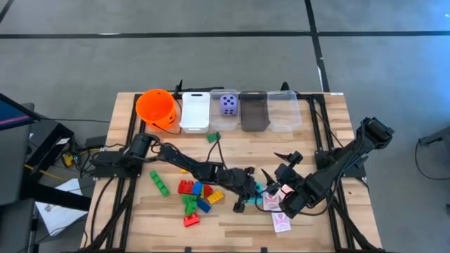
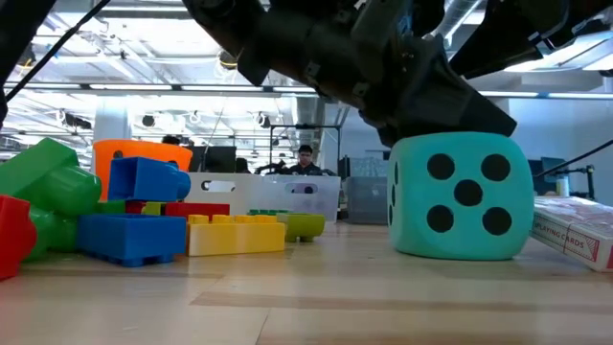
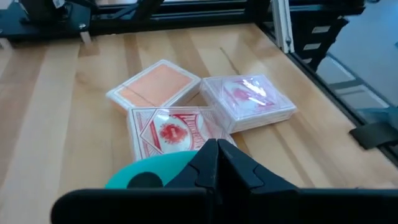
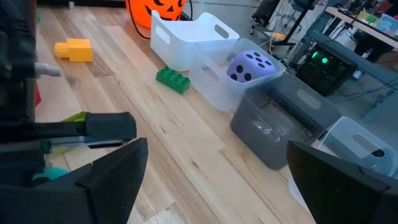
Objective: Pick & Place Toys
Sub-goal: Put the blue dice into the left transparent bin
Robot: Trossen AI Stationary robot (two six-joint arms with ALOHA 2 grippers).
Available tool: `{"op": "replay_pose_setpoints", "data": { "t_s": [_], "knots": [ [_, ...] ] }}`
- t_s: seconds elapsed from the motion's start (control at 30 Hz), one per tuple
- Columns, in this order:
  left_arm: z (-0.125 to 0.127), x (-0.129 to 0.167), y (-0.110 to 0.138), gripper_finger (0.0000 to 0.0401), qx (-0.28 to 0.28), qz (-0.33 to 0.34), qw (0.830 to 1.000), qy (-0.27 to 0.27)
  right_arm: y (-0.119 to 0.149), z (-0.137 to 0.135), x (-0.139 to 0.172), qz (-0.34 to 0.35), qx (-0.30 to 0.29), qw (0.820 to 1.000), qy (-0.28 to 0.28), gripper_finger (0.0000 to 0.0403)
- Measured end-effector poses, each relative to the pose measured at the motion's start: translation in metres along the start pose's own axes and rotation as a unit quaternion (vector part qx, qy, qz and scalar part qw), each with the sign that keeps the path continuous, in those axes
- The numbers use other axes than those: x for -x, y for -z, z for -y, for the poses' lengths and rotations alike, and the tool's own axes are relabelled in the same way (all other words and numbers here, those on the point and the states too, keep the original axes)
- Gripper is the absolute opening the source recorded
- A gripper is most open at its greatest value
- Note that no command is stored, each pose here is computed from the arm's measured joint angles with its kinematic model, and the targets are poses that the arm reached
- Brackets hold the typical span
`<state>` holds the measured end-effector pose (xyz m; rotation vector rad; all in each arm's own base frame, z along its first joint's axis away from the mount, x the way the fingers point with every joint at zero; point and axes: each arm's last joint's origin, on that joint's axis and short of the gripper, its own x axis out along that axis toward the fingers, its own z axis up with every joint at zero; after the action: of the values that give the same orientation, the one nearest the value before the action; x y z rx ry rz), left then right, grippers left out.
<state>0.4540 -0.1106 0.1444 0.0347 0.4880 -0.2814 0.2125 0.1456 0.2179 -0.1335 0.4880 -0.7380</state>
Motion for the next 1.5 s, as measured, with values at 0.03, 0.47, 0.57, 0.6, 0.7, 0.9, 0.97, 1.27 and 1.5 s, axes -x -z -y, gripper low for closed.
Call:
{"op": "replay_pose_setpoints", "data": {
  "t_s": [0.03,0.47,0.57,0.6,0.7,0.9,0.97,1.27,1.5],
  "knots": [
    [0.000,0.000,0.001,0.0000,-0.003,-0.003,1.000,-0.002,0.000,0.000,0.000,0.000,0.000,1.000,0.000,0.0374],
    [-0.014,0.002,0.011,0.0000,-0.025,-0.061,0.997,-0.035,0.000,0.000,0.000,0.000,-0.001,1.000,0.000,0.0374],
    [-0.019,0.003,0.012,0.0000,-0.027,-0.067,0.997,-0.039,0.000,0.000,0.000,-0.001,-0.002,1.000,-0.001,0.0374],
    [-0.021,0.003,0.012,0.0000,-0.027,-0.068,0.996,-0.041,0.000,0.000,0.000,-0.001,-0.003,1.000,-0.002,0.0374],
    [-0.025,0.003,0.013,0.0000,-0.026,-0.071,0.996,-0.045,0.000,-0.001,0.000,0.000,-0.007,1.000,-0.003,0.0374],
    [-0.028,0.006,0.013,0.0000,-0.026,-0.084,0.995,-0.053,0.000,-0.001,0.000,-0.001,-0.008,1.000,-0.004,0.0374],
    [-0.027,0.009,0.011,0.0000,-0.035,-0.087,0.994,-0.056,-0.001,-0.001,0.000,-0.002,-0.009,1.000,-0.005,0.0374],
    [-0.022,0.022,0.001,0.0000,-0.045,-0.082,0.994,-0.054,-0.001,-0.001,0.000,-0.002,-0.009,1.000,-0.005,0.0374],
    [-0.026,0.051,0.027,0.0000,-0.008,-0.017,0.998,-0.061,-0.001,-0.001,0.000,-0.002,-0.009,1.000,-0.005,0.0374]
  ]
}}
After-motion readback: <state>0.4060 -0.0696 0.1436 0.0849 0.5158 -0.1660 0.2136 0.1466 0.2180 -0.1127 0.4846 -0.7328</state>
